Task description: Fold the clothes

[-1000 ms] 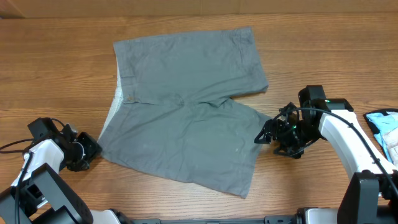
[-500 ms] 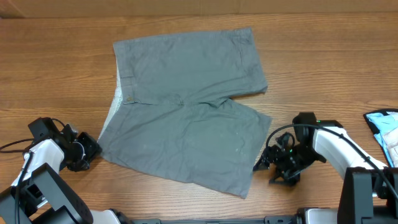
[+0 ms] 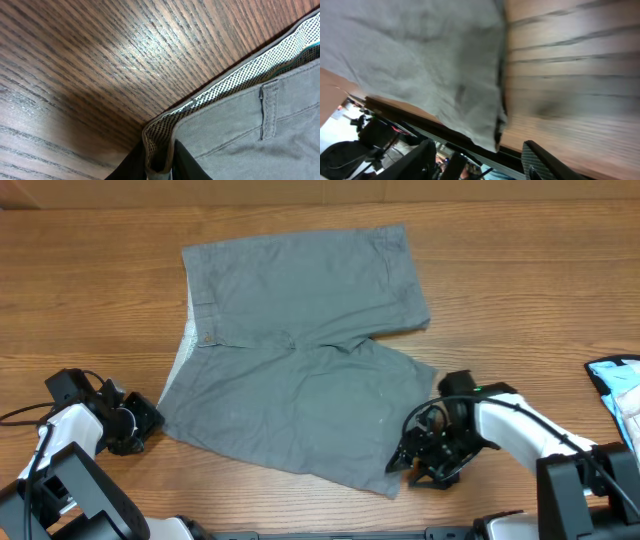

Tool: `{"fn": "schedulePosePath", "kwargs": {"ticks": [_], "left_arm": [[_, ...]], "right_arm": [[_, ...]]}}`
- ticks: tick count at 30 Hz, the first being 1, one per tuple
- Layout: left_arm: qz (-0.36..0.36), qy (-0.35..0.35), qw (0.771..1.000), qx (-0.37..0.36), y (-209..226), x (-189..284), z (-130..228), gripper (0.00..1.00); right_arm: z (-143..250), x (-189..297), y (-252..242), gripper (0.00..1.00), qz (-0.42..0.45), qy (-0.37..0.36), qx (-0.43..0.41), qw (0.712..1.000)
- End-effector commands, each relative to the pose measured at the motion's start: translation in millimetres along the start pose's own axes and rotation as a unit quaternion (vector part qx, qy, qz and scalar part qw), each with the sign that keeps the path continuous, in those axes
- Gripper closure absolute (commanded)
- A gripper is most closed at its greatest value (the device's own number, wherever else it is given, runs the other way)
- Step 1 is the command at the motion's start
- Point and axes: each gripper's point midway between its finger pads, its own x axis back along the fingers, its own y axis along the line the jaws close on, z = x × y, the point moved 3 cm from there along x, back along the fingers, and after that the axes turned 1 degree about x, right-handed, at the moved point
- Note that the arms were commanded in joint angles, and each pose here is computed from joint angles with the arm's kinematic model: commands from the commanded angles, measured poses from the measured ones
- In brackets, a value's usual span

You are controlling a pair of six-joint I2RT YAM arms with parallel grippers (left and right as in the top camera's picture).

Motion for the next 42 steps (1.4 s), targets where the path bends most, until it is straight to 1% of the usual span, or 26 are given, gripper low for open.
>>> {"fn": "schedulePosePath", "kwargs": {"ticks": [1,6,7,8,9,13,14,15,19,23,30,31,32,33,34,35,36,37,42], "left_arm": [[-0.035,0.025,0.999,0.011,14.3,-11.3,13.6,0.79],[-0.034,0.026,0.999,0.011,14.2,-11.3,13.7,0.79],[-0.034,0.025,0.999,0.011,14.1,-11.3,13.6,0.79],[-0.034,0.025,0.999,0.011,14.1,-11.3,13.6,0.79],[-0.034,0.025,0.999,0.011,14.1,-11.3,13.6,0.79],[-0.034,0.025,0.999,0.011,14.1,-11.3,13.6,0.78],[-0.034,0.025,0.999,0.011,14.1,-11.3,13.6,0.78],[-0.034,0.025,0.999,0.011,14.1,-11.3,13.6,0.78],[-0.035,0.025,0.999,0.011,14.2,-11.3,13.6,0.78],[-0.035,0.025,0.999,0.011,14.2,-11.3,13.5,0.77],[-0.035,0.025,0.999,0.011,14.2,-11.3,13.5,0.78],[-0.034,0.025,0.999,0.011,14.1,-11.3,13.5,0.77],[-0.034,0.025,0.999,0.011,14.1,-11.3,13.5,0.77],[-0.034,0.025,0.999,0.011,14.1,-11.3,13.6,0.78],[-0.034,0.025,0.999,0.011,14.1,-11.3,13.6,0.78],[-0.034,0.025,0.999,0.011,14.1,-11.3,13.6,0.78],[-0.034,0.025,0.999,0.011,14.1,-11.3,13.6,0.78],[-0.034,0.025,0.999,0.011,14.1,-11.3,13.6,0.78],[-0.034,0.025,0.999,0.011,14.1,-11.3,13.6,0.78]], "right_arm": [[6.5,-10.0,7.4,0.44,0.004,0.012,-0.005,1.0],[9.2,-22.0,11.8,0.46,0.016,0.012,0.0,1.0],[9.5,-23.7,11.8,0.49,0.017,0.012,0.0,1.0],[9.6,-24.6,12.1,0.56,0.017,0.012,0.001,1.0],[9.6,-24.7,12.1,0.65,0.018,0.012,0.001,1.0],[9.8,-24.7,12.0,0.76,0.018,0.012,0.0,1.0],[9.7,-24.7,12.0,0.83,0.018,0.012,0.001,1.0],[9.6,-24.7,11.6,0.87,0.019,0.011,0.001,1.0],[5.3,-22.5,6.2,0.91,0.033,-0.001,-0.005,0.999],[-0.3,-16.9,1.8,0.94,0.028,-0.011,-0.018,0.999],[-16.4,0.7,-10.1,0.95,0.017,-0.043,-0.041,0.998],[-19.7,3.6,-11.3,0.94,0.016,-0.049,-0.043,0.998],[-21.9,6.0,-11.7,0.87,0.013,-0.054,-0.04,0.998],[-22.2,7.6,-12.4,0.64,0.011,-0.054,-0.043,0.998],[-20.2,8.0,-13.5,0.46,0.012,-0.049,-0.048,0.998],[-17.6,7.7,-14.5,0.35,0.015,-0.044,-0.046,0.998],[-14.8,7.6,-15.6,0.29,0.018,-0.038,-0.042,0.998],[-11.1,7.4,-17.0,0.25,0.021,-0.03,-0.039,0.999],[2.0,6.5,-18.9,0.24,0.023,-0.002,-0.058,0.998]]}}
